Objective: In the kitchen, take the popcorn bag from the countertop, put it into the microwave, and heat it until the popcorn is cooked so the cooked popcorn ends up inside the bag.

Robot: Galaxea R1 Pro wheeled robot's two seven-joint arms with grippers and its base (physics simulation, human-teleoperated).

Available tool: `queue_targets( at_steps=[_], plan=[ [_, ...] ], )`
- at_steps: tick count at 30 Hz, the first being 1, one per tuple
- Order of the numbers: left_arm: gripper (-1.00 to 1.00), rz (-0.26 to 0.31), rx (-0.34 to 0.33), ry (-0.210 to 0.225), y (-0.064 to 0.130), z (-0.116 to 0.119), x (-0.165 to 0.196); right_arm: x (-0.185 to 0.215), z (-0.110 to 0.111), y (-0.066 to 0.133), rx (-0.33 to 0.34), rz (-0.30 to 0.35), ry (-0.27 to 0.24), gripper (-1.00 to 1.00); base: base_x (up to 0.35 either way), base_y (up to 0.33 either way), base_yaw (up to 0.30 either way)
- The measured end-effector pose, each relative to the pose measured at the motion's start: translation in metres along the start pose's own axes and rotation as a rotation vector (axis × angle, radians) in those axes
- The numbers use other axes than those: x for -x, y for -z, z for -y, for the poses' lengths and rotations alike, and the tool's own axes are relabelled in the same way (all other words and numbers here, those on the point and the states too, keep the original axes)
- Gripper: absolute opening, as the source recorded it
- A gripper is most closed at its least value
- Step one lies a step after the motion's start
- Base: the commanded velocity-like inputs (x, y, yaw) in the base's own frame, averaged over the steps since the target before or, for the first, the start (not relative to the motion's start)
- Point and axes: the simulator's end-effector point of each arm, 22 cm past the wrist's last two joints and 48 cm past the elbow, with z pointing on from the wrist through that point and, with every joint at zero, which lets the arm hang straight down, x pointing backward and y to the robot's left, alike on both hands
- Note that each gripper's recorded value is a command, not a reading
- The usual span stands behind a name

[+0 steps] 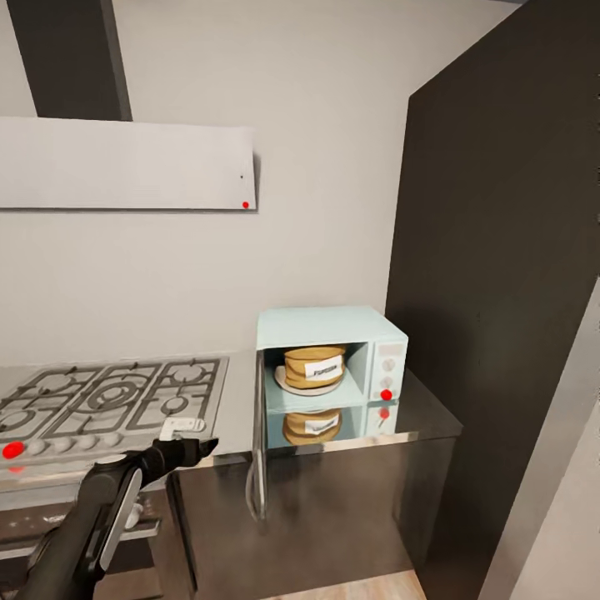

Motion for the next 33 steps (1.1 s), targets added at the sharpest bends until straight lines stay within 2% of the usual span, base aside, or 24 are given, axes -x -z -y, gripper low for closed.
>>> queue_targets(
  at_steps=[6, 15, 21, 29, 33],
  plan=[
    [1.00, -0.006, -0.028, -0.031, -0.005, 0.018, -0.002, 0.000, 0.000, 0.000, 0.001, 0.000, 0.000, 1.00, 0.003, -0.001, -0.264],
    [1.00, -0.006, -0.024, -0.037, -0.006, 0.018, -0.003, 0.000, 0.000, 0.000, 0.002, 0.000, 0.001, 1.00, 0.000, 0.000, -0.291],
    [1.00, 0.065, -0.039, -0.051, -0.007, 0.029, 0.012, 0.000, 0.000, 0.000, 0.002, 0.000, 0.002, 1.00, 0.000, 0.000, -0.291],
    [1.00, 0.073, -0.056, -0.039, -0.009, 0.039, 0.013, 0.000, 0.000, 0.000, 0.002, 0.000, 0.002, 1.00, 0.000, 0.000, -0.291],
    [1.00, 0.055, -0.072, -0.036, -0.014, 0.048, 0.005, 0.000, 0.000, 0.000, 0.002, 0.000, 0.002, 1.00, 0.000, 0.000, -0.291]
  ],
)
